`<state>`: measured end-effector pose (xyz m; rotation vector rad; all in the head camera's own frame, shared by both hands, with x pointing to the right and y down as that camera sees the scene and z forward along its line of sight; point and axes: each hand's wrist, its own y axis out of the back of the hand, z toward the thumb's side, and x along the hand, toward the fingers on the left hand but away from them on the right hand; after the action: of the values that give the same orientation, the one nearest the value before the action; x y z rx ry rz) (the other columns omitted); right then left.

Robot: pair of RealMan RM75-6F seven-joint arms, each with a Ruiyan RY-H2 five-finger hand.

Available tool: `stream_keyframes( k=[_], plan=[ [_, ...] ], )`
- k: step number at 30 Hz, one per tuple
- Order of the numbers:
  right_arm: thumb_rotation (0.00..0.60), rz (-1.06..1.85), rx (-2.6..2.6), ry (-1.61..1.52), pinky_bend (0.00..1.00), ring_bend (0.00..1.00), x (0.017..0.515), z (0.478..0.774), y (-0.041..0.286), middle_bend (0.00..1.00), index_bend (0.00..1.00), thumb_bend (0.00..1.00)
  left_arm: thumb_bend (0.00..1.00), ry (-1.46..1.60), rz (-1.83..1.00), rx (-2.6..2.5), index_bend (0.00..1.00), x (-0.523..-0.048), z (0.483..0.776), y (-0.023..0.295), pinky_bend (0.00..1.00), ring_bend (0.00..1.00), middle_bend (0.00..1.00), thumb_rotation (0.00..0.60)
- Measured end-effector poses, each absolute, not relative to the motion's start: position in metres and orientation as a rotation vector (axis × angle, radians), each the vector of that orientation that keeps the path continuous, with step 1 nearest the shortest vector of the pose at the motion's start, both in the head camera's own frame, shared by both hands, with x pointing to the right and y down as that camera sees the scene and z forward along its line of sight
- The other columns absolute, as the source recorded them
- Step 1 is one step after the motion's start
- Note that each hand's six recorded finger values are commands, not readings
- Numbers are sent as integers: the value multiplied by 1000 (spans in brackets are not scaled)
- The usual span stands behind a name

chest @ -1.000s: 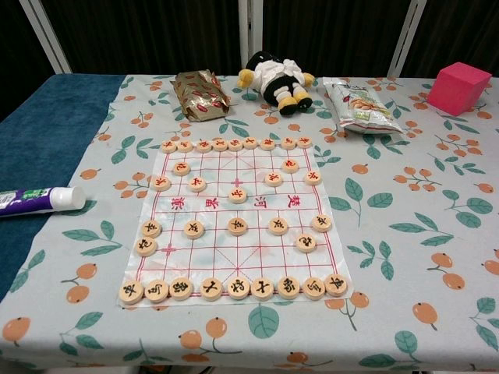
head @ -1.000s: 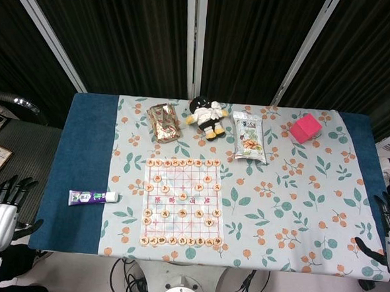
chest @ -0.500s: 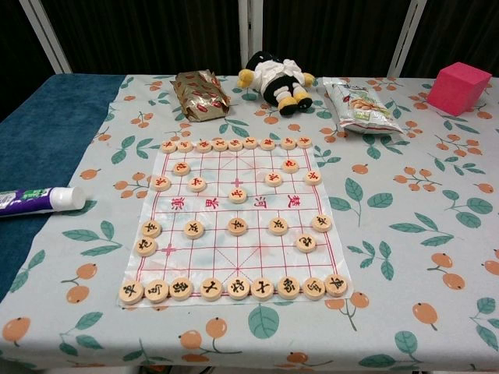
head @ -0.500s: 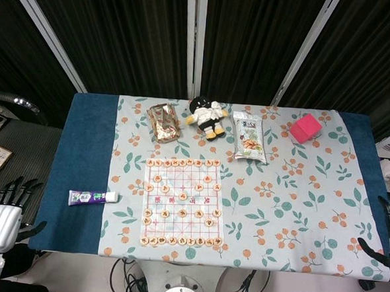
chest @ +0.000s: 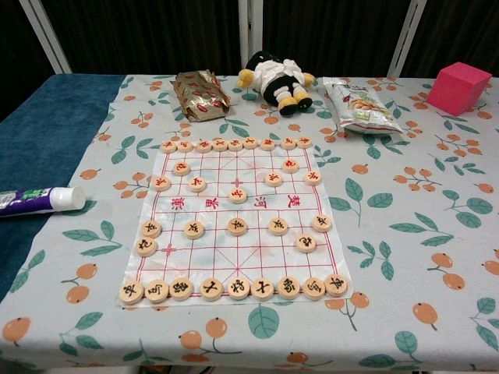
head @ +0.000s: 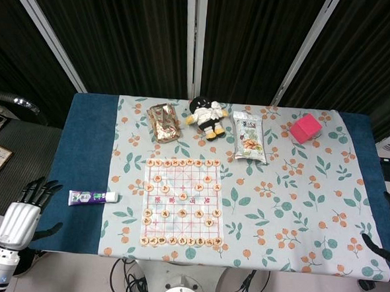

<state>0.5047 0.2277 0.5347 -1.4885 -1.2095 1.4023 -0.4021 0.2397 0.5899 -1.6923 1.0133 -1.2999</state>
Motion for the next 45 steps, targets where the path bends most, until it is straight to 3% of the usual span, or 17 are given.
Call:
stream_keyframes(
  k=[10,19,28,34,45],
  plan=[
    [600,1392,-1484,-1220,0,0,506,531,225,0,0,68,145,949,-1295,-1796,183,-379,614,248,107,3,123,600],
    [600,1390,-1479,-1243,0,0,511,527,228,0,0,69,148,847,-1167,-1914,224,-332,632,248,109,4,132,600],
    [600,1385,-1477,-1253,0,0,516,523,228,0,0,69,260,714,-1033,-2069,217,-289,640,261,105,4,207,600],
    [600,1380,-1490,-1245,0,0,513,525,227,0,0,70,399,666,-950,-2172,101,-264,646,268,99,4,228,600],
    [600,1400,-1478,-1253,0,0,520,524,229,0,0,69,414,560,-946,-2173,24,-238,669,266,71,0,160,600]
  ],
)
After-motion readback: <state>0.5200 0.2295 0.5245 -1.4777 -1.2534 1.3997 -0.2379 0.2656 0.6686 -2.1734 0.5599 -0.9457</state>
